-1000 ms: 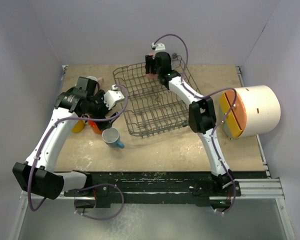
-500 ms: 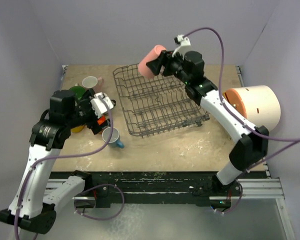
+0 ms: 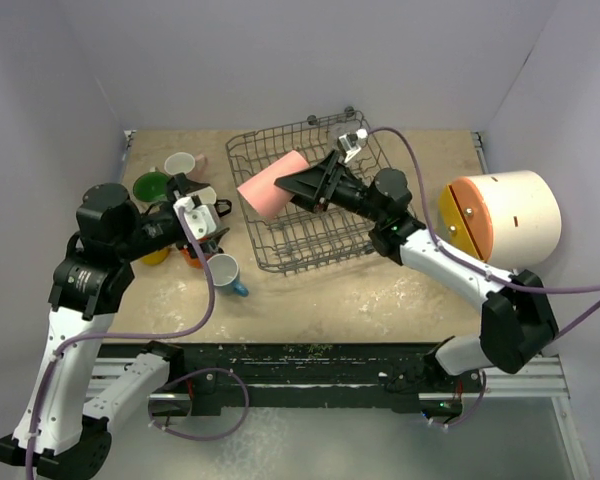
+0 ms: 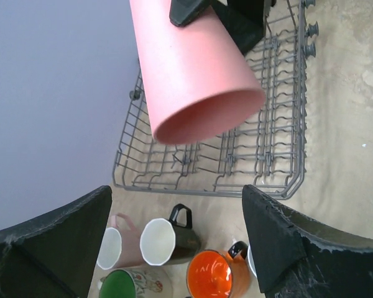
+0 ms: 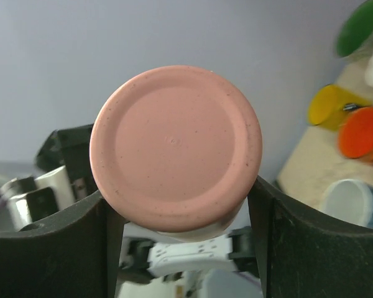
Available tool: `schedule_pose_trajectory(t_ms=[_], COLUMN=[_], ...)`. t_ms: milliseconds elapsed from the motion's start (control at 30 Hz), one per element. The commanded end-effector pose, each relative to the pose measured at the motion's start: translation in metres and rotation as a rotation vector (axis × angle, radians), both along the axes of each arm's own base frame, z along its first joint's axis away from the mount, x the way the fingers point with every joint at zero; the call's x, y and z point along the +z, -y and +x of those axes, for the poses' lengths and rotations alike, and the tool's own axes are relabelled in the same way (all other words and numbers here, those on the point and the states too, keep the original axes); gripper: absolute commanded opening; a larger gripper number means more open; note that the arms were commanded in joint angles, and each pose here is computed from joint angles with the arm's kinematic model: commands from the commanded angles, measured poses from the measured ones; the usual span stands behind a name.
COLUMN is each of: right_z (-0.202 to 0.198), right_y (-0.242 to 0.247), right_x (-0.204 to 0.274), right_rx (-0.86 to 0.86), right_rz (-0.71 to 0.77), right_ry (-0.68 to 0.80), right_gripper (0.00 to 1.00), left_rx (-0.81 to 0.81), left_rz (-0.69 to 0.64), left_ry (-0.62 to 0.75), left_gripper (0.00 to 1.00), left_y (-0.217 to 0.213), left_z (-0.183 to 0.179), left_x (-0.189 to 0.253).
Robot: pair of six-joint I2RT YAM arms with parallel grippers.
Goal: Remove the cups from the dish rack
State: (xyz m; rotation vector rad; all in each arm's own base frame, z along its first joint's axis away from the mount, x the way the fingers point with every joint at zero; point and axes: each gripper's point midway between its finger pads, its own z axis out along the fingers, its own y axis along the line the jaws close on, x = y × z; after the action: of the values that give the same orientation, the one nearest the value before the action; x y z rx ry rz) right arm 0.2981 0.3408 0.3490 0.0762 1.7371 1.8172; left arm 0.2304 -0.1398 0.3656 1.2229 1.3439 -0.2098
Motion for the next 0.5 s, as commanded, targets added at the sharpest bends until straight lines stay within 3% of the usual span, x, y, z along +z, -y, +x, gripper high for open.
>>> schedule_pose_trajectory(t_ms=[0, 233, 467], right_z=[-0.052, -0.079, -0.096], right_y=[-0.013, -0.028, -0.039], right_x=[0.076, 0.068, 0.069], right_rx=[0.189, 0.259, 0.266], right_rz=[0.250, 0.368, 0.430], right_ry=[0.054, -0.057, -0.091], right_gripper=[0.33, 0.29, 0.28], left_rx=[-0.043, -0.019, -0.095], left_rz=[-0.064, -0.102, -0.139], left_ry=[0.135, 0.241, 0.166], left_gripper=[0.88, 0.82, 0.72], left_y=[0.006, 0.000, 0.010], left_z=[-0.011, -0.020, -0.039], left_x=[0.046, 0.075, 0.073])
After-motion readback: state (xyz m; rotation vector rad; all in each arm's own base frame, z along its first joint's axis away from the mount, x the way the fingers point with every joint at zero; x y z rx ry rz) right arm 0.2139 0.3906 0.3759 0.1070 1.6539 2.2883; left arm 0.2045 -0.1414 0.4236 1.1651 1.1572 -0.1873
